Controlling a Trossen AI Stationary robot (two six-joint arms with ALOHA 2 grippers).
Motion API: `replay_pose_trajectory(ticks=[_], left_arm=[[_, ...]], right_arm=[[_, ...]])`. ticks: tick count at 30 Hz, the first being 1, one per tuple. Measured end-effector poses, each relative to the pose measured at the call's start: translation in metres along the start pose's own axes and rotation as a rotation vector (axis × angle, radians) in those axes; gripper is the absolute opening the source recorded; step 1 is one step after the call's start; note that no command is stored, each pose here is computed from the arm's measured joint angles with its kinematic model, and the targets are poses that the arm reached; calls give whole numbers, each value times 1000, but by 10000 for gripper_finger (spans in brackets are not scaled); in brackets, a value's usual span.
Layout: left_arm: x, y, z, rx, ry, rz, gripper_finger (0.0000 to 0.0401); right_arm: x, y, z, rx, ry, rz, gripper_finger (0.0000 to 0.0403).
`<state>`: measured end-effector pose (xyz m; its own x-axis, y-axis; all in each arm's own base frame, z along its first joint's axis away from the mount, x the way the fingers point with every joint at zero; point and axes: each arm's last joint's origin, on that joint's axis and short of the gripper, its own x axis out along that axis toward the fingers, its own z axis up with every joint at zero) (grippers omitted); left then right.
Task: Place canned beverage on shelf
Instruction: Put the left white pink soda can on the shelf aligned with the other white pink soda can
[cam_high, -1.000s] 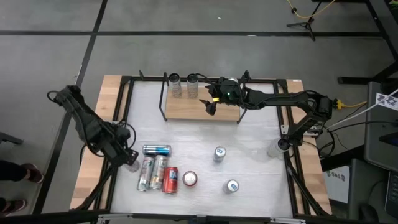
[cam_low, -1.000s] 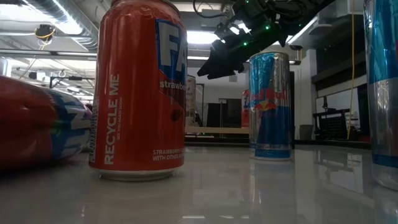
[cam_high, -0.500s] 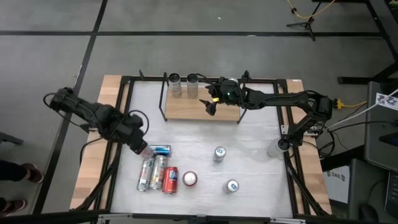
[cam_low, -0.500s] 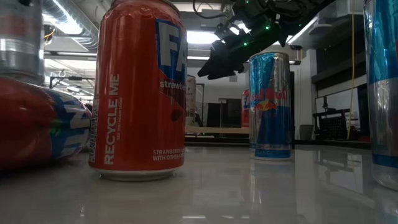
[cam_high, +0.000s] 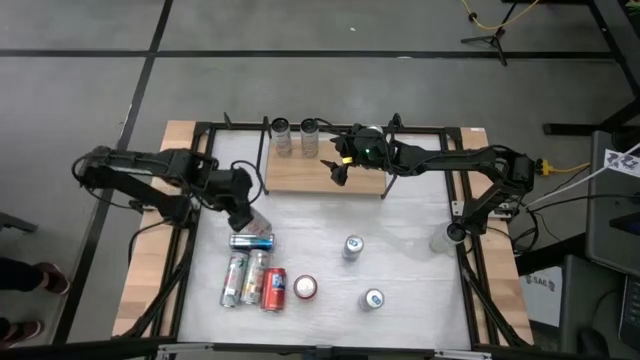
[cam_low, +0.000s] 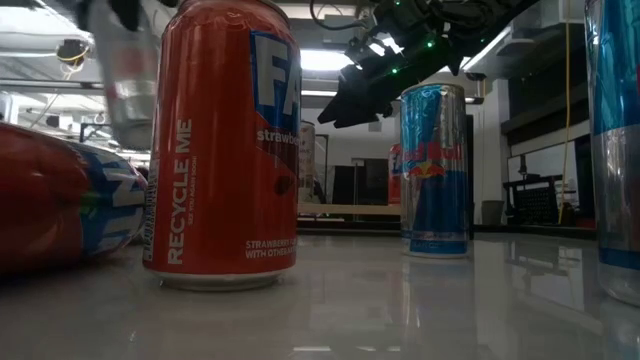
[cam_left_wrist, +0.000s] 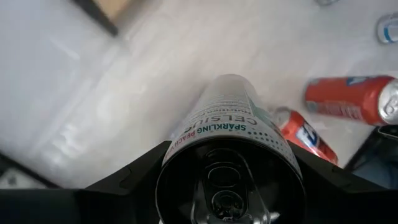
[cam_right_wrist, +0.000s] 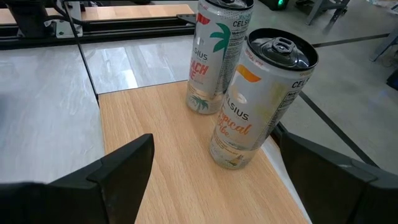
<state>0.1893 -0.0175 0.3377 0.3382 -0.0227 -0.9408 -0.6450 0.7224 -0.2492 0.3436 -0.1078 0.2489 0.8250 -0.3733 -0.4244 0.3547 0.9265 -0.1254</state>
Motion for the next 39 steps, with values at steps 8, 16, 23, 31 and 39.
replay_pose_trajectory(ticks=[8,16,23,31,39], left_arm=[[17,5,32,151,3,-20,247],[7,-1,78,348,-53,-10,247],[-4,-5,123,523,-54,81,247],[14,11,160,620,85,173,247],[37,36,184,684,164,211,247]], right_arm=[[0,0,0,0,0,0,346],[0,0,0,0,2,0,346],[0,0,0,0,5,0,346],[0,0,-1,-1,6,1,346],[0,0,-1,-1,6,1,346]])
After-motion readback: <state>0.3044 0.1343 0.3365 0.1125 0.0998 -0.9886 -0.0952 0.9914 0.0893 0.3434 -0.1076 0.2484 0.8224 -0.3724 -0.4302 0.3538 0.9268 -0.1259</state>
